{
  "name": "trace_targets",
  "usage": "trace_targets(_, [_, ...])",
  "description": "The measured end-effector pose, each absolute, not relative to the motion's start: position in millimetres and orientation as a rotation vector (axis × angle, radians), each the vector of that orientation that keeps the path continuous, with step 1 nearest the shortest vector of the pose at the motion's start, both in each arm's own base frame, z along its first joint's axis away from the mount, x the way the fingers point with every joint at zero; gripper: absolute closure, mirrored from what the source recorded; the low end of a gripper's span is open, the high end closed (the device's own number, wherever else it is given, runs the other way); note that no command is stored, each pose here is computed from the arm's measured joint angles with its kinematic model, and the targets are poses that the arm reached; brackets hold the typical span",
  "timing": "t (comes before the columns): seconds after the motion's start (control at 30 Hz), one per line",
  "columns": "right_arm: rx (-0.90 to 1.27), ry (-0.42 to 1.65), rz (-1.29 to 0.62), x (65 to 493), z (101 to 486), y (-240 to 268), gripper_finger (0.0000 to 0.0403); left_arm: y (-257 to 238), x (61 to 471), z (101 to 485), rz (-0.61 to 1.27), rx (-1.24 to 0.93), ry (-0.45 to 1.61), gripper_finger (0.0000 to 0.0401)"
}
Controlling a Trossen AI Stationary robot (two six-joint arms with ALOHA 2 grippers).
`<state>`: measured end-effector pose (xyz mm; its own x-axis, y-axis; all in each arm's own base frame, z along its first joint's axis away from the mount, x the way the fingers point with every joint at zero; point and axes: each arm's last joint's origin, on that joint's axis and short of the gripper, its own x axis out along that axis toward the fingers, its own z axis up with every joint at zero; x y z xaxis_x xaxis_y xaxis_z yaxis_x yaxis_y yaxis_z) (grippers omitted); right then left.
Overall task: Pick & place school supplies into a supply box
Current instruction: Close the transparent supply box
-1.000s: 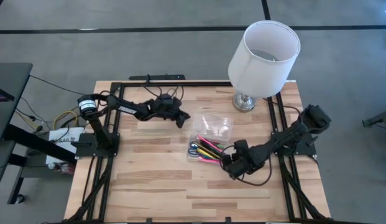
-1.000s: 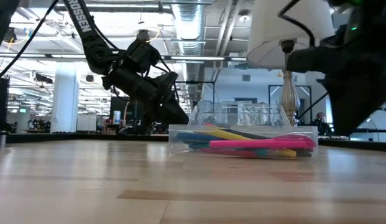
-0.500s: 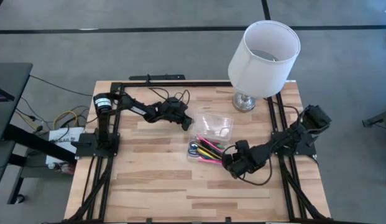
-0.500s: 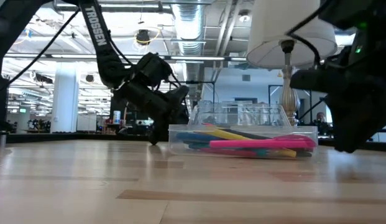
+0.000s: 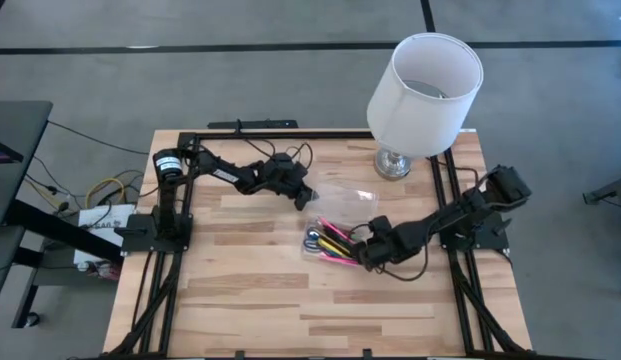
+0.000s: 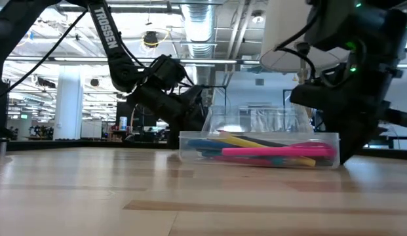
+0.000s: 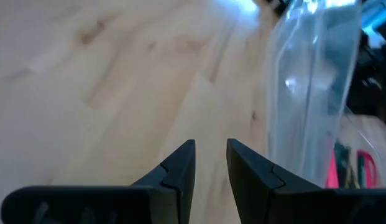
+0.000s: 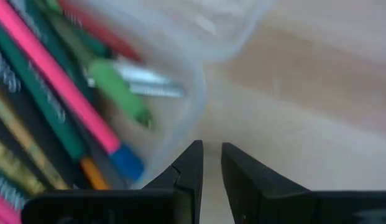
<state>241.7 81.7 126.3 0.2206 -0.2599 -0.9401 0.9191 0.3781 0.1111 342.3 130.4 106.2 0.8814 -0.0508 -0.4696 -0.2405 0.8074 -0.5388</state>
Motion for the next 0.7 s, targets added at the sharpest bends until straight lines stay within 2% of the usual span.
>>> trace_targets(0.7, [0.634,1.106,-0.847,260.1,126.6,21.6,0.0349,120.4,331.0,96.3,-0.058,-0.659,0.576,0.0315])
